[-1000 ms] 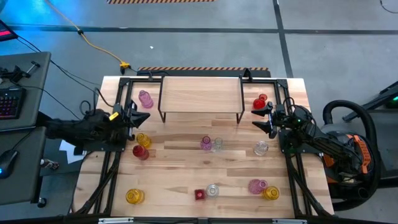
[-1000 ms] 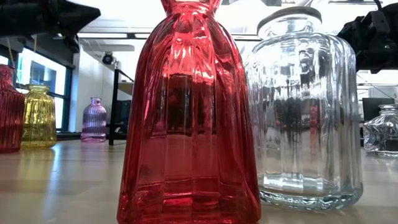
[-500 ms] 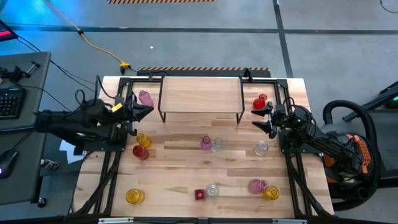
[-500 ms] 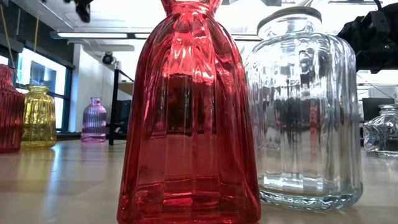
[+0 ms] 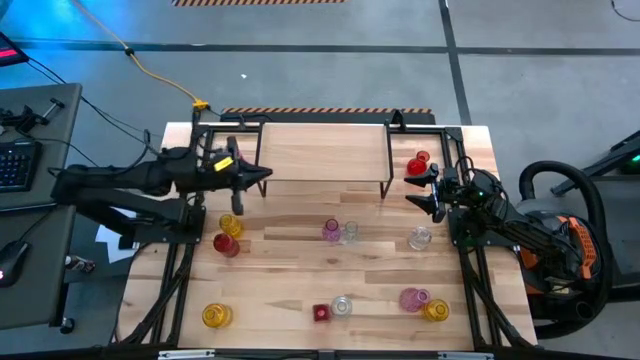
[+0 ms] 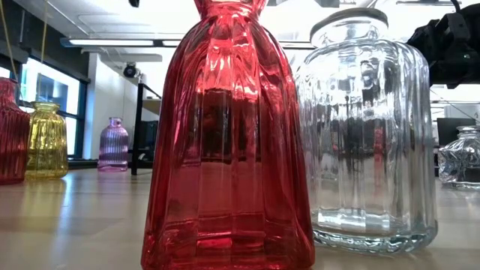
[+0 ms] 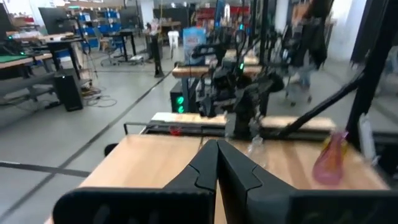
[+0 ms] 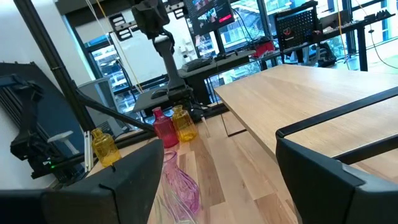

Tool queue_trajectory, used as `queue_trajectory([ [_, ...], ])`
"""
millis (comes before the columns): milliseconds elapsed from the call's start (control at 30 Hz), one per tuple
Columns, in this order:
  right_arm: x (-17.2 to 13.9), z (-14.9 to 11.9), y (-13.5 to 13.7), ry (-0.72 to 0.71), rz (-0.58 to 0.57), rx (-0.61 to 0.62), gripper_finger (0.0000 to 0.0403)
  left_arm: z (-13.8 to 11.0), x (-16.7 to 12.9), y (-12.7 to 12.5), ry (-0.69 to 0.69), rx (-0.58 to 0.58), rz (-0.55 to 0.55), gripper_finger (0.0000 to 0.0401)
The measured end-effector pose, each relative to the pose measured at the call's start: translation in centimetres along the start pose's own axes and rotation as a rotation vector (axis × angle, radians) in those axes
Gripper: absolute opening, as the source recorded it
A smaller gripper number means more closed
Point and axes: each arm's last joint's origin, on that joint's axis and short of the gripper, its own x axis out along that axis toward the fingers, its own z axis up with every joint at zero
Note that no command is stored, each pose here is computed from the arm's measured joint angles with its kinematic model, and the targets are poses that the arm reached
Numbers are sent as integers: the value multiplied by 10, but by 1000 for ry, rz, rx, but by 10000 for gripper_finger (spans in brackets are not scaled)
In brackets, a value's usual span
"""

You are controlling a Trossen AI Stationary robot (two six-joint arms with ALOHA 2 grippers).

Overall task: Sort vases onto shelf
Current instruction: Put the left red vase on the shelf

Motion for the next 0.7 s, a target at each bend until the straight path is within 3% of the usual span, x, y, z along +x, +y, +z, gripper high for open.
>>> queue_trajectory([
  [233, 0, 0, 0, 0, 0, 0, 302, -6, 31, -4, 87, 130, -46, 1],
  [700, 0, 0, 0, 0, 0, 0, 302, -31, 86, -20, 252, 181, -137, 1],
])
